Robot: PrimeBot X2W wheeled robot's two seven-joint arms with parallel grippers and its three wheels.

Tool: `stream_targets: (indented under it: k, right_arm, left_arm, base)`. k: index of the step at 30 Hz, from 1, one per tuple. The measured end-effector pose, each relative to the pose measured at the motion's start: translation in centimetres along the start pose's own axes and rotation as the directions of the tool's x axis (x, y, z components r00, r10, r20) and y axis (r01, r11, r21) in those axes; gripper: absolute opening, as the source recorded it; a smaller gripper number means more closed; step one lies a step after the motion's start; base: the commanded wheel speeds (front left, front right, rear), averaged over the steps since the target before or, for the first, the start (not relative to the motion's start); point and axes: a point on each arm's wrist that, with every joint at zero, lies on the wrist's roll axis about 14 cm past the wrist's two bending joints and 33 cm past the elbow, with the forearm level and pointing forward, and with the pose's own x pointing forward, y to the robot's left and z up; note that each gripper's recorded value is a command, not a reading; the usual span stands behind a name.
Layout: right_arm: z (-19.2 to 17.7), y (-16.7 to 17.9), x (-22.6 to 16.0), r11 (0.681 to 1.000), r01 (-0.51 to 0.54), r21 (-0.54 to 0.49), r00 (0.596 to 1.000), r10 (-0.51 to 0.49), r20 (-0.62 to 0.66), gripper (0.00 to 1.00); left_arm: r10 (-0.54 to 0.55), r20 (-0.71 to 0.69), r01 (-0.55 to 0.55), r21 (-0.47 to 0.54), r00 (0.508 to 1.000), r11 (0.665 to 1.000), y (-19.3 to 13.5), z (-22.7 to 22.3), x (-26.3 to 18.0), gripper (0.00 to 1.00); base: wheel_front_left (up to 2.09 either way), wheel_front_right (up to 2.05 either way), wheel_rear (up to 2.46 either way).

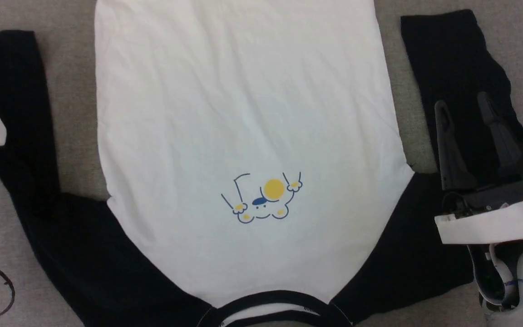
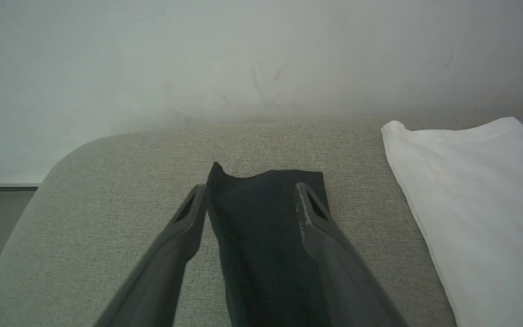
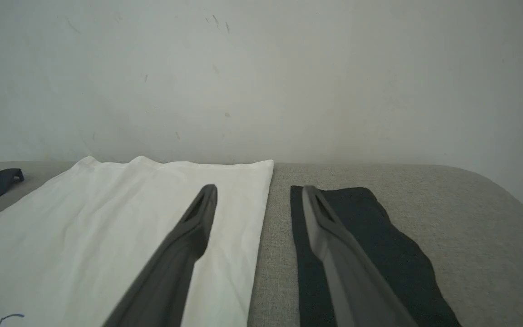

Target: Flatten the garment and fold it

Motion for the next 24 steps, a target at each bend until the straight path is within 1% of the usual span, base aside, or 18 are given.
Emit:
stream_targets:
  k: [3,5,8,11,12,13,14,16,17,20,24]
  right_arm:
    - [-1.3,-0.5,0.5,1.000,0.012,-0.004,1.000,-0.012,-0.026,1.00]
    - [-2.2,-0.9,0.7,1.000,0.020,0.000,0.999,-0.020,-0.046,1.00]
    - [-3.8,-1.2,0.6,1.000,0.029,0.003,0.996,-0.028,-0.083,1.00]
    - [-4.9,-1.8,0.3,0.999,0.050,0.004,0.992,-0.049,-0.112,1.00]
    - [-5.1,-2.1,0.2,0.998,0.057,0.001,0.992,-0.057,-0.117,1.00]
    - [-5.3,-2.3,0.1,0.998,0.064,-0.001,0.990,-0.063,-0.123,1.00]
    - [-5.5,-2.5,0.0,0.998,0.069,-0.003,0.989,-0.069,-0.129,1.00]
    - [-5.7,-2.8,-0.1,0.997,0.076,-0.006,0.988,-0.076,-0.134,1.00]
    - [-5.6,-2.8,-0.1,0.997,0.077,-0.006,0.988,-0.077,-0.133,1.00]
    - [-5.2,-2.7,-0.1,0.997,0.075,-0.004,0.989,-0.075,-0.125,1.00]
    - [-4.3,-2.4,-0.3,0.997,0.073,0.012,0.992,-0.071,-0.108,1.00]
  left_arm:
    - [0.014,-0.108,-0.017,-0.025,0.994,1.000,0.1,-2.1,2.1,1.00]
    - [0.039,-0.169,-0.047,-0.047,0.985,0.998,0.5,-3.4,3.1,1.00]
    - [0.079,-0.251,-0.093,-0.048,0.965,0.994,1.4,-5.1,4.4,1.00]
    - [0.061,-0.332,-0.095,-0.088,0.941,0.992,0.7,-7.2,5.1,1.00]
    - [0.053,-0.350,-0.093,-0.098,0.935,0.991,0.3,-7.6,5.3,0.95]
    - [0.049,-0.361,-0.093,-0.105,0.931,0.990,0.2,-7.8,5.5,0.87]
    - [0.052,-0.367,-0.096,-0.102,0.929,0.990,0.2,-7.8,5.6,0.63]
    - [0.048,-0.372,-0.095,-0.109,0.927,0.990,0.1,-7.7,5.7,0.09]
    - [0.046,-0.371,-0.093,-0.110,0.927,0.990,0.1,-7.6,5.6,0.00]
    - [0.057,-0.344,-0.100,-0.107,0.937,0.989,0.4,-7.1,5.2,0.00]
    - [0.102,-0.245,-0.130,-0.101,0.964,0.986,1.8,-5.5,4.3,0.00]
  base:
    - [0.00,0.00,0.00]
    - [0.00,0.00,0.00]
    - [0.00,0.00,0.00]
    - [0.00,0.00,0.00]
    - [0.00,0.00,0.00]
    - [0.00,0.00,0.00]
    - [0.00,0.00,0.00]
    - [0.00,0.00,0.00]
    - [0.00,0.00,0.00]
    - [0.00,0.00,0.00]
    - [0.00,0.00,0.00]
